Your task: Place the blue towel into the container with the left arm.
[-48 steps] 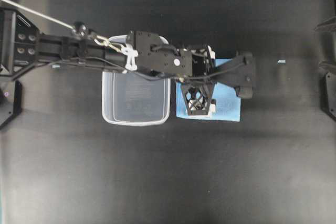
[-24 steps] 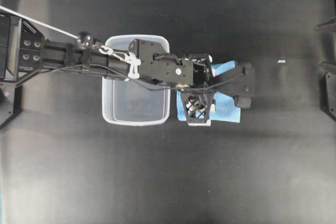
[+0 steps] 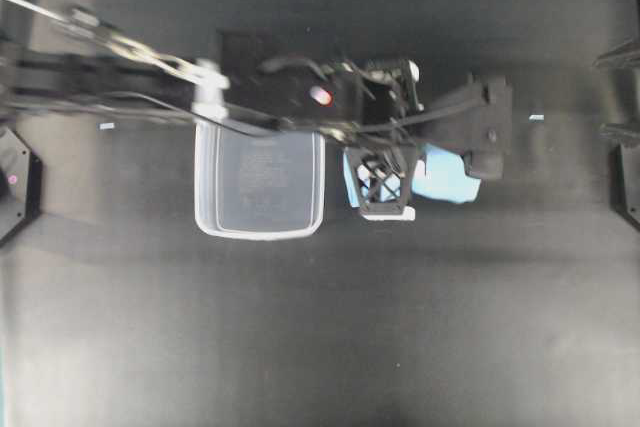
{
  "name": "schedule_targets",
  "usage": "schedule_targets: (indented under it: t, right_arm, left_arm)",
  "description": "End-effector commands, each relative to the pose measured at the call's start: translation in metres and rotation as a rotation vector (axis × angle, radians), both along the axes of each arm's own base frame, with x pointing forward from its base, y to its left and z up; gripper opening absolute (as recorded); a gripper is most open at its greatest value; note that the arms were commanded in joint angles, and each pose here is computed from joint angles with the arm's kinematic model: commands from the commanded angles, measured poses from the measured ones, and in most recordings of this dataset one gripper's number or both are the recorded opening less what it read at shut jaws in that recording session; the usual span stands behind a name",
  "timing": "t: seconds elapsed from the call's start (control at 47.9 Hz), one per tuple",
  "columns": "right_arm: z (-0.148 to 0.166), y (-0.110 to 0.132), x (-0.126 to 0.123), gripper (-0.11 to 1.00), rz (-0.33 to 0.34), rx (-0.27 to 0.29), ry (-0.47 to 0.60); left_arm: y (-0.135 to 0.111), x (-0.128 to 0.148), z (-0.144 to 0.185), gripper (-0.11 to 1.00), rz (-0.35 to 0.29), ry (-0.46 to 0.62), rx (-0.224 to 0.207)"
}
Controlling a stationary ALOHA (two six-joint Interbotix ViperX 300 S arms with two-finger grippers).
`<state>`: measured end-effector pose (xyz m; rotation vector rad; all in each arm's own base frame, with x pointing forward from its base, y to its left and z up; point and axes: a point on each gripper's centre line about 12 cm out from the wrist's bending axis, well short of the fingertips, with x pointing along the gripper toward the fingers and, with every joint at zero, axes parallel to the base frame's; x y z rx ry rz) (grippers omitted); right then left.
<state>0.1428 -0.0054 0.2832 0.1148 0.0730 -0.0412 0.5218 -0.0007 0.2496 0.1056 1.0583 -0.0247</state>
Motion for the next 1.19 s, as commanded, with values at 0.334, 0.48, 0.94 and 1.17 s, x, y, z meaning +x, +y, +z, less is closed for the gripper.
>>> schedule_targets:
  t: [0.334,0.48,0.94,1.17]
  right_arm:
    - [-0.001,0.0,0.001,0.79,-0.002,0.005,0.001]
    - [-0.003,0.0,0.001,0.79,-0.003,0.005,0.006]
    - [-0.004,0.0,0.001,0.79,-0.003,0.005,0.007]
    - [-0.004,0.0,0.001,0.79,-0.003,0.006,0.007]
  left_arm:
    - [0.02,-0.111,0.077,0.06,0.056,0.027,0.0]
    - [0.022,-0.13,0.063,0.06,0.062,-0.002,-0.002]
    - [0.021,-0.147,0.043,0.06,0.059,0.029,-0.002]
    - [0.021,-0.148,0.04,0.06,0.066,0.035,-0.005]
